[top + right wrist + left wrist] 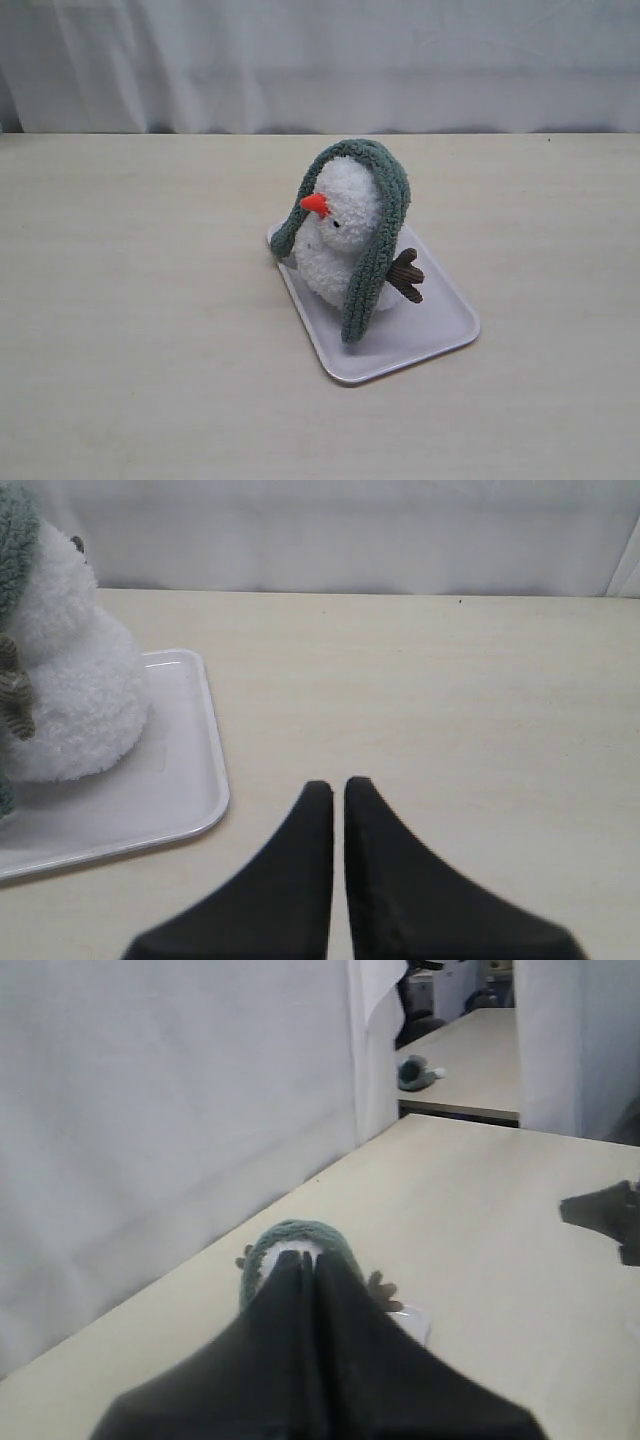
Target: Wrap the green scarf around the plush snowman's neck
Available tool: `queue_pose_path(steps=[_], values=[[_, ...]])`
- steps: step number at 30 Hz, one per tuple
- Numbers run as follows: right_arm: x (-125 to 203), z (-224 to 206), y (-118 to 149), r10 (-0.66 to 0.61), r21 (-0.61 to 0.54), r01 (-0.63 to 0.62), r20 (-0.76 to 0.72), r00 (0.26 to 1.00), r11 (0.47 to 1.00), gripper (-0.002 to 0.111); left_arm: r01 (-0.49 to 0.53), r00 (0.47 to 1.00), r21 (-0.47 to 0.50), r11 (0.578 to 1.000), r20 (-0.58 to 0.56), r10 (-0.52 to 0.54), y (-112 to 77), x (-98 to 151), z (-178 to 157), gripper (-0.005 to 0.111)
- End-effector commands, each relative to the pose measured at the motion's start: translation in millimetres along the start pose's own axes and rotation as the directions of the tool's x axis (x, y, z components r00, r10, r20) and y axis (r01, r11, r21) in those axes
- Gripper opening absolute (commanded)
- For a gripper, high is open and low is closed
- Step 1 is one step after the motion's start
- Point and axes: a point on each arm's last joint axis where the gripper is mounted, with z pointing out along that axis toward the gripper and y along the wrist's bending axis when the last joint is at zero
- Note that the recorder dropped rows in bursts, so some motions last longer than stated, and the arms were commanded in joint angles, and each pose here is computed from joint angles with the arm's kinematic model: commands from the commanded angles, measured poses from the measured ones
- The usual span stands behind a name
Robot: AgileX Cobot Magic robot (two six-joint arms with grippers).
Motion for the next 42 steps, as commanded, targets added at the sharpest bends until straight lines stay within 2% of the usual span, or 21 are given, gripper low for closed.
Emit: queue_pose_path(steps=[1, 7, 16, 24, 33, 38, 42], values=[[0.1, -0.1, 0.0, 0.002, 0.001, -0.002, 0.007, 1.0, 1.0, 0.004, 0.022, 1.0, -0.131, 0.991, 0.012, -0.021, 1.1, 1.4, -7.5, 0.0], [0.1, -0.1, 0.0, 0.002, 0.001, -0.002, 0.007, 1.0, 1.0, 0.004, 0.032, 0.997, -0.306, 0.951, 0.071, -0.011, -5.6, 2.9, -29.9, 0.0], [0.1, -0.1, 0.0, 0.002, 0.001, -0.002, 0.007, 1.0, 1.0, 0.004, 0.035, 0.987, -0.46, 0.887, 0.156, 0.042, -25.8, 7.3, -59.0, 0.0], [0.1, -0.1, 0.0, 0.002, 0.001, -0.002, 0.007, 1.0, 1.0, 0.004, 0.035, 0.979, -0.534, 0.845, 0.186, 0.077, -38.6, 10.0, -69.9, 0.0], [0.1, -0.1, 0.0, 0.002, 0.001, -0.002, 0.007, 1.0, 1.0, 0.004, 0.041, 0.979, -0.576, 0.816, 0.187, 0.083, -42.6, 8.9, -68.4, 0.0], [0.1, -0.1, 0.0, 0.002, 0.001, -0.002, 0.007, 1.0, 1.0, 0.004, 0.072, 0.974, -0.549, 0.833, 0.219, 0.059, -47.3, 8.1, -67.3, 0.0], [0.1, -0.1, 0.0, 0.002, 0.001, -0.002, 0.007, 1.0, 1.0, 0.004, 0.069, 0.968, -0.559, 0.826, 0.237, 0.08, -53.1, 10.0, -73.0, 0.0]])
